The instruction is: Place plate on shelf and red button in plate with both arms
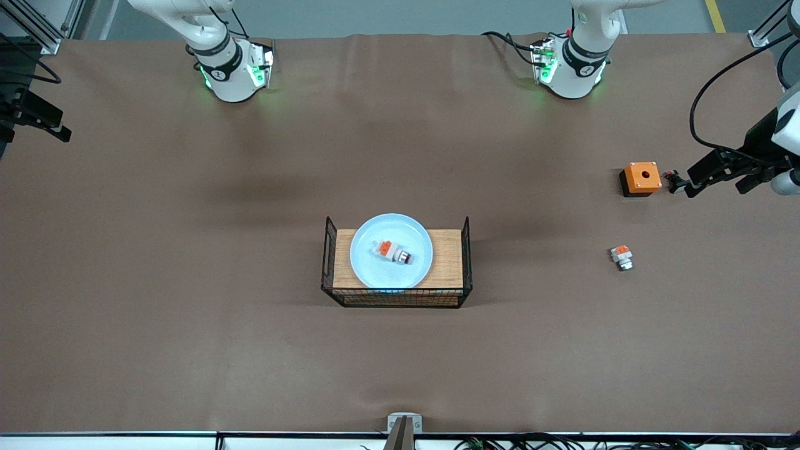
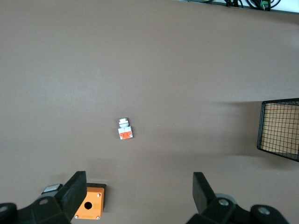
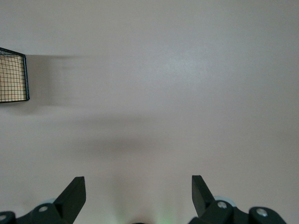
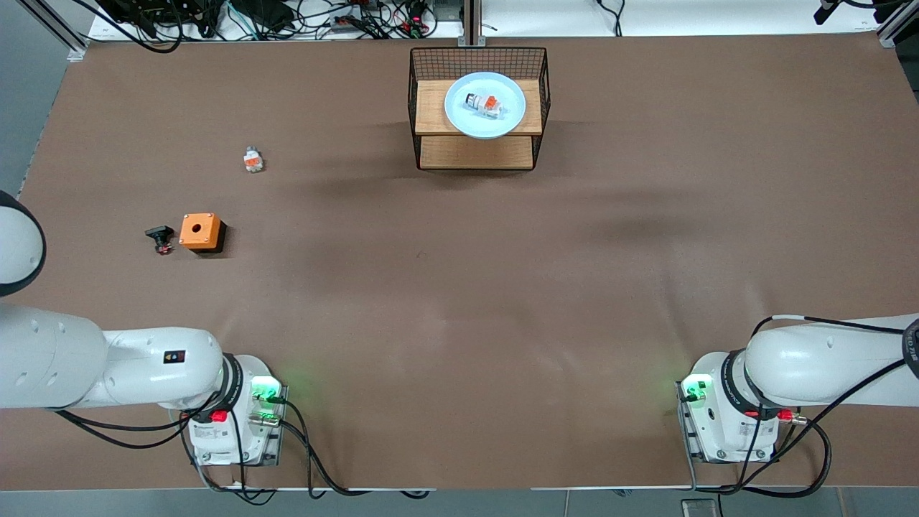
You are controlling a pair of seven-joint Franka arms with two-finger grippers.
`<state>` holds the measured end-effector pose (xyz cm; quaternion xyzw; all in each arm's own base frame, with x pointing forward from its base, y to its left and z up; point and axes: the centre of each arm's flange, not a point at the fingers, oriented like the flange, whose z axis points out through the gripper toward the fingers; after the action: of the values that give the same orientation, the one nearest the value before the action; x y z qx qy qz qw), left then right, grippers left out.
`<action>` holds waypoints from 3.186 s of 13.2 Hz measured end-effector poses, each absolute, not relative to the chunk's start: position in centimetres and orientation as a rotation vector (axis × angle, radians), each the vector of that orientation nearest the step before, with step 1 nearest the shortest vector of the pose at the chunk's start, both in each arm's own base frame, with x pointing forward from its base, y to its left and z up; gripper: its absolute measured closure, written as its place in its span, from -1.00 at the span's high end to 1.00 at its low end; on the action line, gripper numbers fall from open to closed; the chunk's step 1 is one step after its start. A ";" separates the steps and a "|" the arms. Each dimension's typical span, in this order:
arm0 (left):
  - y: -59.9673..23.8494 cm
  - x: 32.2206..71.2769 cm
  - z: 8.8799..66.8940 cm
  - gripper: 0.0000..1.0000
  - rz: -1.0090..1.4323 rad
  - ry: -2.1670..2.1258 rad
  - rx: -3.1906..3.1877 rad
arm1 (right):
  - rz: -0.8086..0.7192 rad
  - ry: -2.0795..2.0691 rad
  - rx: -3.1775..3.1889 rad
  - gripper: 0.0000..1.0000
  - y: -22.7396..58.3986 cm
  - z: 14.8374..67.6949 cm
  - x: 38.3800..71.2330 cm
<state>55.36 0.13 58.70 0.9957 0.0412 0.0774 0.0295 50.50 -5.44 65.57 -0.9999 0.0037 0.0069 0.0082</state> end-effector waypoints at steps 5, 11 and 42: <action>0.9 55.5 59.2 1.00 0.254 0.146 3.067 | 0.031 0.021 -3.124 1.00 -5.8 65.3 50.5; 0.4 55.7 61.0 1.00 0.305 0.132 3.062 | 0.032 0.018 -3.123 1.00 -5.7 65.3 50.5; -2.0 56.3 65.2 1.00 0.131 0.072 3.110 | -0.098 -0.025 -3.132 1.00 -4.8 65.8 52.0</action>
<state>56.29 -2.03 65.17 0.9987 0.0232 0.0421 0.0139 52.04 -4.80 65.81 -0.9995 -0.0079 -0.0314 0.0037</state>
